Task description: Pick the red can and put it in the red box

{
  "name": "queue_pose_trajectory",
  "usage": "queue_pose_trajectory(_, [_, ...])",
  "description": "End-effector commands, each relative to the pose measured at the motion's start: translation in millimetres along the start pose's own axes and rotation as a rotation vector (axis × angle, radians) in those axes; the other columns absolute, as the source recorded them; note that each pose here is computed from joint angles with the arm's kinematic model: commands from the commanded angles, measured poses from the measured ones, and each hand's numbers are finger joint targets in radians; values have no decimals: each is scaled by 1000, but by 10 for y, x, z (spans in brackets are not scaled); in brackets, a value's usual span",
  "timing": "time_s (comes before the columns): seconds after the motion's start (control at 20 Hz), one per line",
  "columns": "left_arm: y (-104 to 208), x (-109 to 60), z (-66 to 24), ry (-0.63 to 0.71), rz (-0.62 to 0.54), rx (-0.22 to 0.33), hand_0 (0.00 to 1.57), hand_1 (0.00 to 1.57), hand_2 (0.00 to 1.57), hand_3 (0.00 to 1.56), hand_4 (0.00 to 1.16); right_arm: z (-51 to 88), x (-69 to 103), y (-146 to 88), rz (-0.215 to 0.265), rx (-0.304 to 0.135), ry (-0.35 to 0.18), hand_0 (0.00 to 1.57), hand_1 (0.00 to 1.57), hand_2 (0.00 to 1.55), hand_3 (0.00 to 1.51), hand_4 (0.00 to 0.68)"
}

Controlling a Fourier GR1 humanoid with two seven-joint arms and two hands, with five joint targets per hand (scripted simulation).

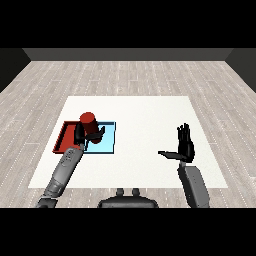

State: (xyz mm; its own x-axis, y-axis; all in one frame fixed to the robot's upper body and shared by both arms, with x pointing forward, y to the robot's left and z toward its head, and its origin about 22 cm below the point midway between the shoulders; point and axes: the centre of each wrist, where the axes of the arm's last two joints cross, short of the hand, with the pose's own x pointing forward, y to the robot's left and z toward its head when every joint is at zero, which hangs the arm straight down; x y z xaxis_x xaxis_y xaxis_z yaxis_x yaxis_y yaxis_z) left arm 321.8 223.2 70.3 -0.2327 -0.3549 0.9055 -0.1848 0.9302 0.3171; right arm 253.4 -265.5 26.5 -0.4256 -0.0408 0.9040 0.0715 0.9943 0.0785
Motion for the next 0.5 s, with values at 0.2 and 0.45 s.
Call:
queue_pose_trajectory(0.2, [512,-471,-471,176,-193,82,1532,1532,1460,1441,1084,176,-179,-218,14,-38,71,0,0,0,0,0])
queue_pose_trajectory(0.45, [1059,-899,-437,349,-250,163,1571,1571,1571,1476,1105,147,-318,-59,38,18,41,0,0,0,0,0])
